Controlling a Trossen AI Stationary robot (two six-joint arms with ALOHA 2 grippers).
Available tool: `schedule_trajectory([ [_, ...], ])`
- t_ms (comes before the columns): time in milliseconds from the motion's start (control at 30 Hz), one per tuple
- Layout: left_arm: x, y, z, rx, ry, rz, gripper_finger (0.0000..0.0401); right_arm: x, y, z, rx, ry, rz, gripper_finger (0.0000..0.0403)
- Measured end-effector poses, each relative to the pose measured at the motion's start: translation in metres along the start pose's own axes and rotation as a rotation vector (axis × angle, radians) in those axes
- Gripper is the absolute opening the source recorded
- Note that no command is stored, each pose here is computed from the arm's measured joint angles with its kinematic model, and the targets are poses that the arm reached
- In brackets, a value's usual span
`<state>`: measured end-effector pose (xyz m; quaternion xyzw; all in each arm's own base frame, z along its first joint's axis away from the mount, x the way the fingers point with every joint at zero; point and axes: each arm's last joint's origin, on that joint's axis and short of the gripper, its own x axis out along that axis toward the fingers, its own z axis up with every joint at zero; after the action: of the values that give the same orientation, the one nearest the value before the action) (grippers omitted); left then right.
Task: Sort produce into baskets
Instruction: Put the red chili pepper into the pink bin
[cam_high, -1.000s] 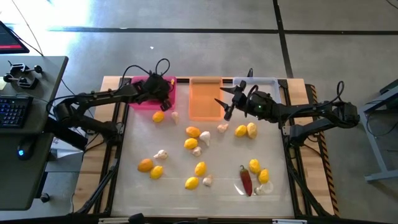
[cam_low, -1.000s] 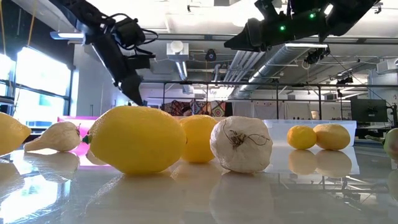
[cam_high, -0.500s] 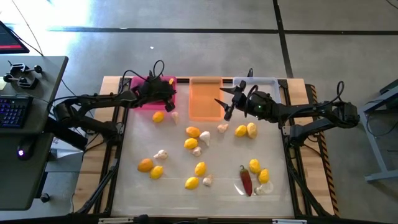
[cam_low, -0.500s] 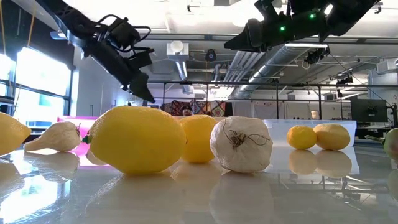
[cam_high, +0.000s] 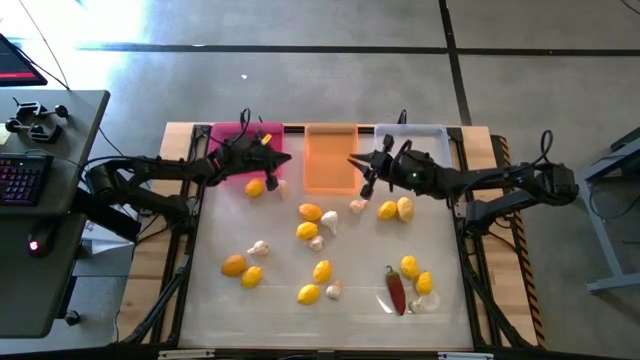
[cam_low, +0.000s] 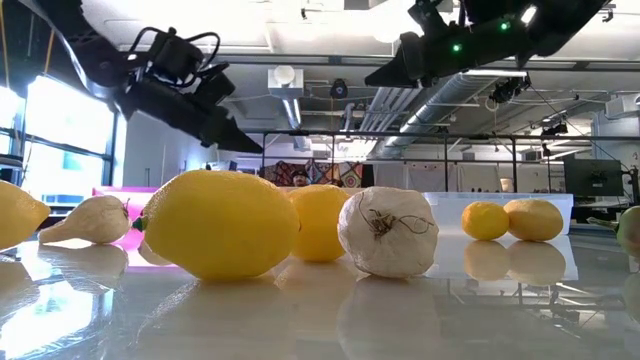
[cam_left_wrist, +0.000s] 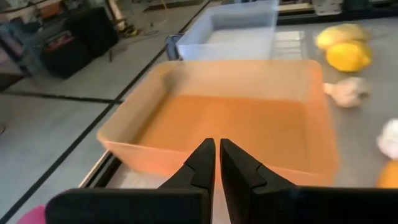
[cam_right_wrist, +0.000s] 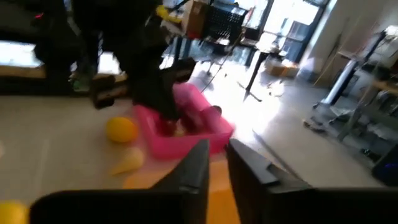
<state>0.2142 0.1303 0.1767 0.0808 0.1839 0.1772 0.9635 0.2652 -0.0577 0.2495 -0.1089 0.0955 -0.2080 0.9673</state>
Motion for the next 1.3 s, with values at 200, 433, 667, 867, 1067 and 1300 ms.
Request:
schedule_trajectory([
  [200, 0.0, -0.009, 0.001, 0.034, -0.025, -0.032, 0.0011, -0.007, 0.021, -0.014, 0.056, 0.172, 0.089, 0.0006],
  [433, 0.001, -0.018, 0.004, 0.046, -0.035, -0.063, 0.0011, -0.019, 0.045, -0.015, 0.156, 0.403, 0.149, 0.0038],
  [667, 0.001, -0.02, 0.006, 0.065, -0.05, -0.07, 0.0011, -0.046, 0.06, 0.001, 0.295, 0.763, 0.18, 0.0088],
  [867, 0.001, -0.02, 0.005, 0.1, -0.048, -0.061, 0.0011, -0.062, 0.074, 0.001, 0.467, 0.931, 0.26, 0.0141],
  [1067, 0.001, -0.02, 0.005, 0.119, -0.048, -0.058, 0.0011, -0.077, 0.092, 0.001, 0.517, 1.017, 0.341, 0.0173],
  [1300, 0.001, -0.019, 0.006, 0.13, -0.054, -0.054, 0.0011, -0.081, 0.12, -0.01, 0.463, 1.087, 0.372, 0.0169],
])
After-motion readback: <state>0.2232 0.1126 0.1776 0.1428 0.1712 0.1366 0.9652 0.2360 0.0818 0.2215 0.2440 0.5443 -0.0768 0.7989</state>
